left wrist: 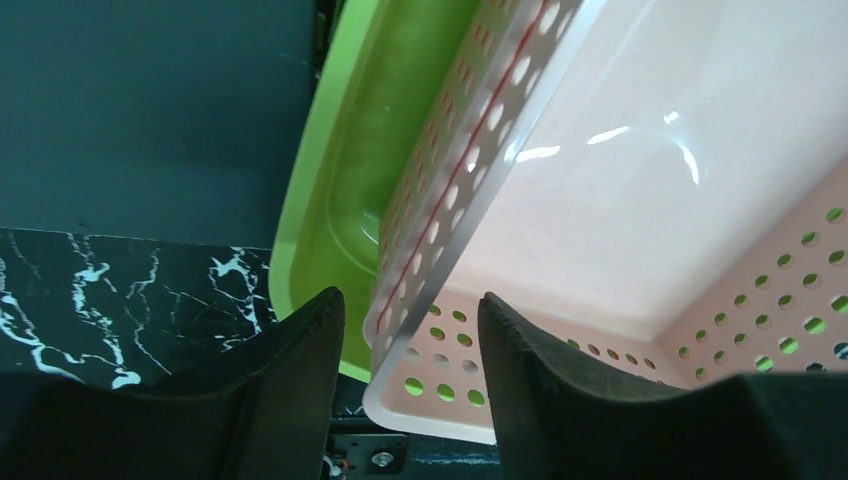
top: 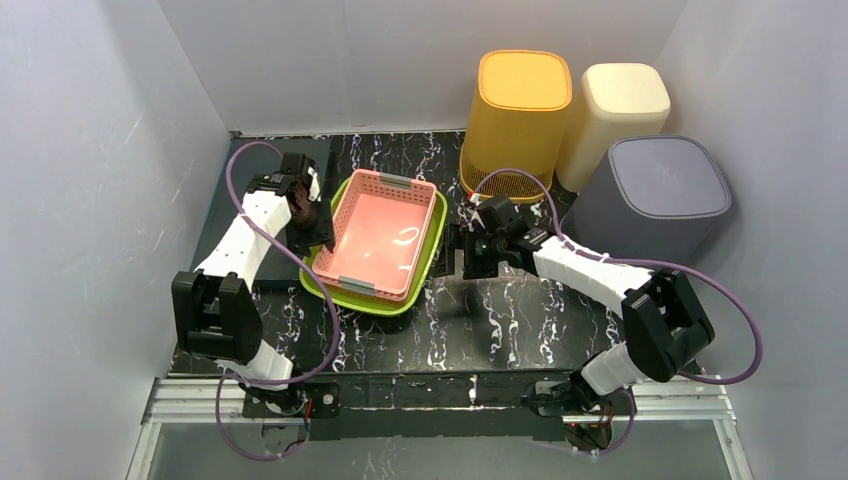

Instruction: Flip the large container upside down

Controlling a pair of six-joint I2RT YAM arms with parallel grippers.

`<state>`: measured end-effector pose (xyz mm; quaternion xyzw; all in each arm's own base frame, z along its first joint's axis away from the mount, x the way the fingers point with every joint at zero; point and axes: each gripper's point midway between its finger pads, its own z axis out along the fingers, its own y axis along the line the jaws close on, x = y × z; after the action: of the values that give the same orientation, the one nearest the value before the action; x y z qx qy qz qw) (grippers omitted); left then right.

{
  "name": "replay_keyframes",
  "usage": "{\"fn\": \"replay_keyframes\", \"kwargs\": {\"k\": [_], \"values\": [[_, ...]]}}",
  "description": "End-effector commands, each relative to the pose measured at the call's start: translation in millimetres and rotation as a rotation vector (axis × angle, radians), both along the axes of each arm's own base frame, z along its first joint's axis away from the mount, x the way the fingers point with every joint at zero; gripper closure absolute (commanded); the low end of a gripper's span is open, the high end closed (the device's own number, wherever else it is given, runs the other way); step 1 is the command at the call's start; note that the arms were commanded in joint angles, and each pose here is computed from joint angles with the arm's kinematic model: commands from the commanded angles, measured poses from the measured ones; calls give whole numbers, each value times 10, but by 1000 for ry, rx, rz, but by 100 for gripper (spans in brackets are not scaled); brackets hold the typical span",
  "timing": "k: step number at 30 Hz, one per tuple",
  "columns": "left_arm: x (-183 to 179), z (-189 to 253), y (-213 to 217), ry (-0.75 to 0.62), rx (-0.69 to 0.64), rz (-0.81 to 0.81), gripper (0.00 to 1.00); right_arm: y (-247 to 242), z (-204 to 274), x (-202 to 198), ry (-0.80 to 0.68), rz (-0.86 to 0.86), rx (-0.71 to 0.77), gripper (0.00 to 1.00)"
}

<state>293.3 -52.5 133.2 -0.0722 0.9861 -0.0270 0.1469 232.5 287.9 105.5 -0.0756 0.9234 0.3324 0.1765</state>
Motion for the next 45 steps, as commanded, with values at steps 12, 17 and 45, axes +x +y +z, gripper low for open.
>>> {"fn": "replay_keyframes", "kwargs": {"k": [12, 17, 45], "values": [[-651, -117, -527, 116, -337, -127, 98, 5, 159, 82, -27, -46, 8, 1], [-795, 2, -814, 95, -480, -142, 100, -231, 379, 267, -132, -212, -41, 1], [-1028, 213, -2336, 30, -547, -199, 100, -1291, 1451, 326, -517, -642, -54, 1]]}}
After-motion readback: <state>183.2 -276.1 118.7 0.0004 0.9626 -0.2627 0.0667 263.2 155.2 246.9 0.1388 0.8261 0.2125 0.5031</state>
